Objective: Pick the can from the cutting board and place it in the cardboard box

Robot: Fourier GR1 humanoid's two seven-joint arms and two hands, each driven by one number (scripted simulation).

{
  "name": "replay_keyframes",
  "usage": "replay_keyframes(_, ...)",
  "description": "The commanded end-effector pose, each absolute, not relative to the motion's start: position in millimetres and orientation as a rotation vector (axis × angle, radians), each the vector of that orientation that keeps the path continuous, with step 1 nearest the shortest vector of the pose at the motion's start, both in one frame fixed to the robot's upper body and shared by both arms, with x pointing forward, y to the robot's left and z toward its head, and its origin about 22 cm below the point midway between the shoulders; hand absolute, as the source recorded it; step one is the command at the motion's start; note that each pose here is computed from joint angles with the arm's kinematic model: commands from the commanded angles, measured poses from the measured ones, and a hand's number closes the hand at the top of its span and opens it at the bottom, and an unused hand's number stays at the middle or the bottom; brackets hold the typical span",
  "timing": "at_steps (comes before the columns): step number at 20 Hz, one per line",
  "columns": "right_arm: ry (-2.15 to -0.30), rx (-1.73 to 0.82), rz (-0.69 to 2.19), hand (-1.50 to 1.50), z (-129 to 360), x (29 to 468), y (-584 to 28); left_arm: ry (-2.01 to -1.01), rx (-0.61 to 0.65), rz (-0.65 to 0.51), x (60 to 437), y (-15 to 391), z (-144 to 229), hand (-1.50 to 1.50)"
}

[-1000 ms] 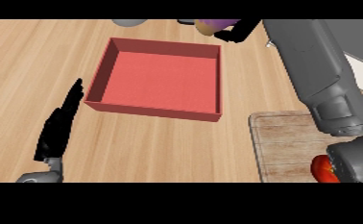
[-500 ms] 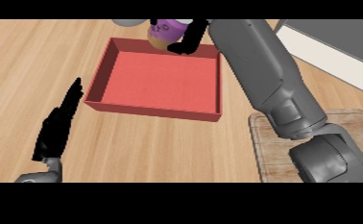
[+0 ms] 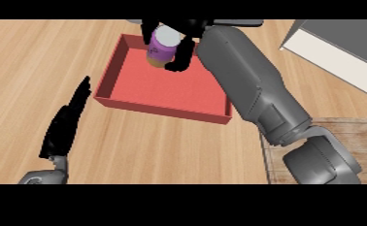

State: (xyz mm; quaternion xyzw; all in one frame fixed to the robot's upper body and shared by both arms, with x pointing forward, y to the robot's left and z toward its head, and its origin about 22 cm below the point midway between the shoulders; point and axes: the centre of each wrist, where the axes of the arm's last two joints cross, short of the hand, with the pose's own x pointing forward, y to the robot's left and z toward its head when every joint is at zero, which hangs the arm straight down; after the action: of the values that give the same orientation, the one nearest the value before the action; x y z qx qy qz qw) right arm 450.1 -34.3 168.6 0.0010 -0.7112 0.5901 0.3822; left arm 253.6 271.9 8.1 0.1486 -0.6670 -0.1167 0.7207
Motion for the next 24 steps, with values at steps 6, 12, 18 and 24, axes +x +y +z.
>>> replay_keyframes(6,-1.741,0.022,1.411,-1.50,146,447,-34,-1.482,0.310,-0.292,256,266,9,0.00)
replay_keyframes(12,-1.821,0.178,1.034,-1.50,147,450,-43,-1.479,0.303,-0.292,262,268,14,0.00)
replay_keyframes(18,-1.833,0.352,0.746,-1.50,155,456,-49,-1.495,0.337,-0.249,262,263,17,0.00)
replay_keyframes(24,-1.823,0.328,0.517,-1.50,176,475,-103,-1.488,0.359,-0.260,261,269,15,0.00)
